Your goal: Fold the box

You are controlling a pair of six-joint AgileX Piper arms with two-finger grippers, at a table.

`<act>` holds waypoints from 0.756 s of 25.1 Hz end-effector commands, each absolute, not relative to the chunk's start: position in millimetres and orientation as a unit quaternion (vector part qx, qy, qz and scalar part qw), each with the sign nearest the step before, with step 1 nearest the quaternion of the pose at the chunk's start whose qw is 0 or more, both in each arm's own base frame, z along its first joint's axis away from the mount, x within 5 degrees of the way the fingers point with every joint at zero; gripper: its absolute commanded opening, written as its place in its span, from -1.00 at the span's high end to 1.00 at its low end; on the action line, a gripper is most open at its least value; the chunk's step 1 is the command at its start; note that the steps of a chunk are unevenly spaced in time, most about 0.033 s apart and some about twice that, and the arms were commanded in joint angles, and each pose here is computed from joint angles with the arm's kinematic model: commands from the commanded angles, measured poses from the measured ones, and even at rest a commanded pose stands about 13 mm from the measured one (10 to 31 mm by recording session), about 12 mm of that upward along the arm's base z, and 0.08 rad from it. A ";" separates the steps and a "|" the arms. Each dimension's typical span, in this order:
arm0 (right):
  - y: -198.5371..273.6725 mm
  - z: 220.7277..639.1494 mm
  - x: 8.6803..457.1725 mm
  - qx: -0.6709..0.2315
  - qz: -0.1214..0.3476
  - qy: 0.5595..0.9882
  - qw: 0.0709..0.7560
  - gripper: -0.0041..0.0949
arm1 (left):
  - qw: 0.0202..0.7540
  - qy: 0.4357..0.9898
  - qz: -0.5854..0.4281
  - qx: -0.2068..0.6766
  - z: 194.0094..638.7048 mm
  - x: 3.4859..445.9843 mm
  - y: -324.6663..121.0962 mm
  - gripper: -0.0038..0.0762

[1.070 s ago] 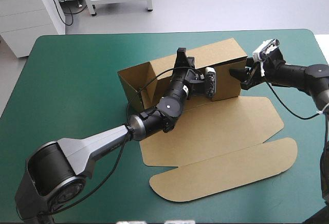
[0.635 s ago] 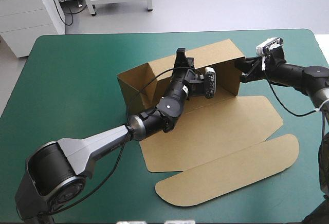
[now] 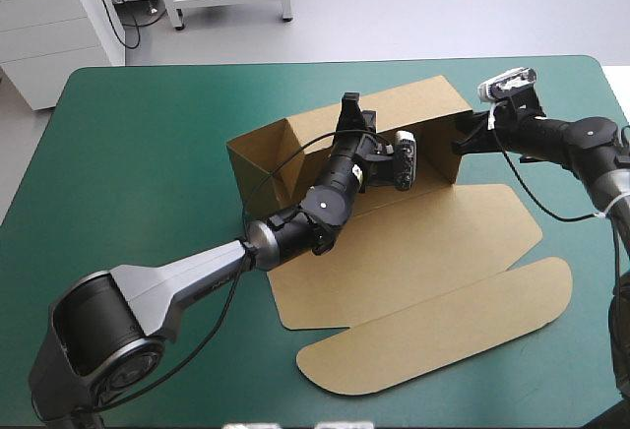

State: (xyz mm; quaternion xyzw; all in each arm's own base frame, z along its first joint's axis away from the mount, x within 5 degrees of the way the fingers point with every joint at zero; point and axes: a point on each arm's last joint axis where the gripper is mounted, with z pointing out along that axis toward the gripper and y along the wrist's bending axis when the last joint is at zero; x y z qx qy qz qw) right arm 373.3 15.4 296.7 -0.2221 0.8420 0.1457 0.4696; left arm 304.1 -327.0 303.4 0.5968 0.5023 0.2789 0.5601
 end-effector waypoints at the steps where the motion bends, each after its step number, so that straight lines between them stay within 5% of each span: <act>1: 18.3 313.0 364.8 -0.227 0.142 0.839 0.473 0.91 | 0.599 0.486 0.276 0.574 339.1 295.1 -322.8 0.92; 6: 18.1 312.3 364.6 -0.213 0.147 0.845 0.468 0.91 | 0.602 0.491 0.269 0.570 339.0 294.9 -323.0 0.88; 14: 15.2 308.4 363.4 -0.208 0.134 0.859 0.448 0.91 | 0.610 0.458 0.214 0.610 336.1 287.4 -335.0 0.00; 19: 15.0 308.4 363.5 -0.203 0.135 0.860 0.448 0.91 | 0.617 0.441 0.156 0.633 333.7 279.1 -344.4 -0.06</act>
